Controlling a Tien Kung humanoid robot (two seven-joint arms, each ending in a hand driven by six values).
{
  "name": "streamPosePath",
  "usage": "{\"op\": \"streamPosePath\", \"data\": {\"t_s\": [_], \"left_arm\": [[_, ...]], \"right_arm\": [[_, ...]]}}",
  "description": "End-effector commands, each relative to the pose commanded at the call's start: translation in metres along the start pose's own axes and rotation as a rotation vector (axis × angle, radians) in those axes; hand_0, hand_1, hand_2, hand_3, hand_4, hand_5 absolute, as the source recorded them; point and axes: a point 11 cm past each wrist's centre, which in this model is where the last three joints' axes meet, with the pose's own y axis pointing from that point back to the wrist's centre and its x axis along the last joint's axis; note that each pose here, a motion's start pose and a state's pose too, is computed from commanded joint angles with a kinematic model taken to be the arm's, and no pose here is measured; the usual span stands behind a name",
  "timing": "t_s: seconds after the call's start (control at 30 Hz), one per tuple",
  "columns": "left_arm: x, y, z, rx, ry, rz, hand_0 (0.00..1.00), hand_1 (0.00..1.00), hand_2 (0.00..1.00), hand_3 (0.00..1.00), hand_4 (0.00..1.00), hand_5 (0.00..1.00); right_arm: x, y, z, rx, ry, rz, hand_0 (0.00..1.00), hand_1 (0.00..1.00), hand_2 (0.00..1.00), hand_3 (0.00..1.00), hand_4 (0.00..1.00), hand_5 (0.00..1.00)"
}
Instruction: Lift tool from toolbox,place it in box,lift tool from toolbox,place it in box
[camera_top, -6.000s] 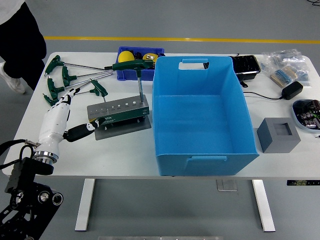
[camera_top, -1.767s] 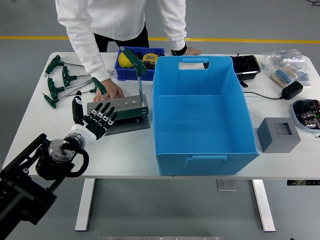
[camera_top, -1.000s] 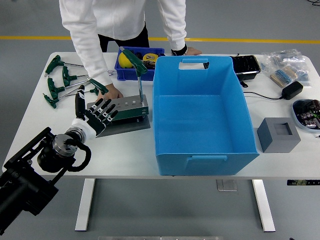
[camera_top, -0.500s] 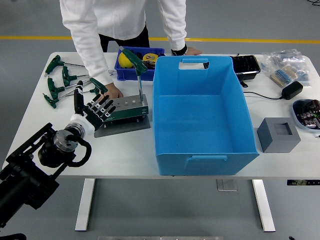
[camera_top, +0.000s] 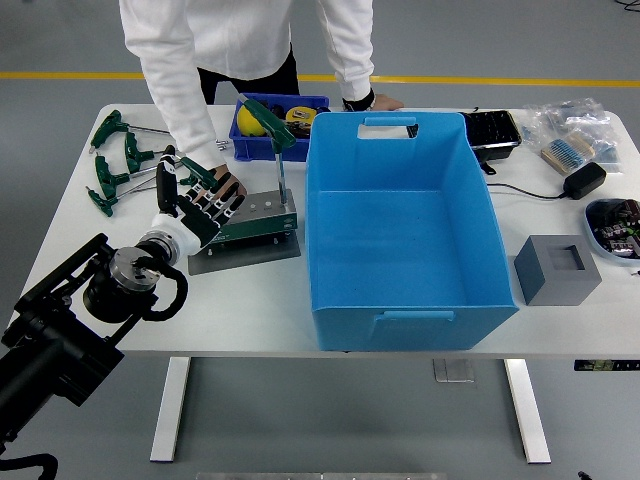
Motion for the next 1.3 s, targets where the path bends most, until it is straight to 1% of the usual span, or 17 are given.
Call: {"op": "streamPosePath", "data": {"t_s": [0.13,0.17,0.33,0.37,0.43,0.57,0.6,0.73,0.77,0.97,1.0,1.17,1.2,1.3], "left_arm": [[-0.013,0.003,0.006,-0.014,0.024,-0.036,0.434,0.561,0.703,0.746,0.929,0.954],[-0.018,0.005,0.008,-0.022,0.036,-0.048,0.437,0.565,0.685,0.634,0.926,0.943],[-0.034,0.015,0.018,-0.054,0.045,-0.084,0.437,0.565,0.685,0.634,0.926,0.943],[-0.037,0.017,0.019,-0.057,0.045,-0.088,0.354,0.488,0.564,0.439,0.968,0.654],[-0.041,0.021,0.021,-0.061,0.047,-0.097,0.354,0.488,0.564,0.439,0.968,0.654],[-0.054,0.032,0.027,-0.084,0.067,-0.123,0.354,0.488,0.564,0.439,0.968,0.654],[-0.058,0.035,0.028,-0.089,0.073,-0.132,0.284,0.342,0.452,0.362,0.994,0.551],[-0.072,0.045,0.028,-0.085,0.073,-0.176,0.284,0.342,0.452,0.362,0.994,0.551],[-0.077,0.048,0.026,-0.078,0.065,-0.194,0.276,0.284,0.391,0.337,0.998,0.461],[-0.094,0.059,0.018,-0.053,0.062,-0.249,0.276,0.284,0.391,0.337,0.998,0.461],[-0.098,0.060,0.017,-0.051,0.062,-0.259,0.274,0.260,0.369,0.342,0.998,0.404],[-0.108,0.067,0.016,-0.055,0.039,-0.291,0.274,0.260,0.369,0.342,0.998,0.404],[-0.109,0.067,0.016,-0.056,0.033,-0.292,0.195,0.153,0.238,0.289,0.998,0.272],[-0.109,0.070,0.016,-0.061,-0.027,-0.266,0.195,0.153,0.238,0.289,0.998,0.272]], "right_arm": [[0.000,0.000,0.000,0.000,-0.001,0.000,0.649,0.642,0.712,0.561,0.805,0.752],[0.000,0.000,0.000,0.000,-0.001,0.000,0.649,0.642,0.712,0.560,0.806,0.751],[0.001,0.000,0.001,-0.001,-0.003,0.000,0.649,0.642,0.712,0.560,0.806,0.751],[0.001,0.000,0.001,-0.001,-0.002,0.001,0.649,0.642,0.712,0.560,0.806,0.751],[0.001,0.000,0.001,-0.001,-0.002,0.001,0.649,0.640,0.712,0.560,0.806,0.751],[0.001,0.000,0.003,-0.004,-0.002,0.001,0.649,0.640,0.712,0.560,0.806,0.751],[0.001,0.000,0.003,-0.004,-0.001,0.001,0.649,0.642,0.712,0.560,0.806,0.750],[0.001,0.000,0.005,-0.007,0.000,0.001,0.649,0.642,0.712,0.560,0.806,0.750],[0.001,0.000,0.005,-0.008,0.000,0.002,0.649,0.642,0.712,0.560,0.807,0.751],[0.002,0.000,0.006,-0.010,0.002,0.002,0.649,0.642,0.712,0.560,0.807,0.751],[0.002,0.000,0.007,-0.010,0.001,0.002,0.649,0.642,0.712,0.560,0.807,0.751],[0.002,0.000,0.006,-0.010,-0.002,0.003,0.649,0.642,0.712,0.560,0.807,0.751],[0.002,0.000,0.006,-0.010,-0.003,0.003,0.648,0.641,0.712,0.560,0.808,0.751],[0.002,0.000,0.006,-0.010,-0.003,0.004,0.648,0.641,0.712,0.560,0.808,0.751]]}}
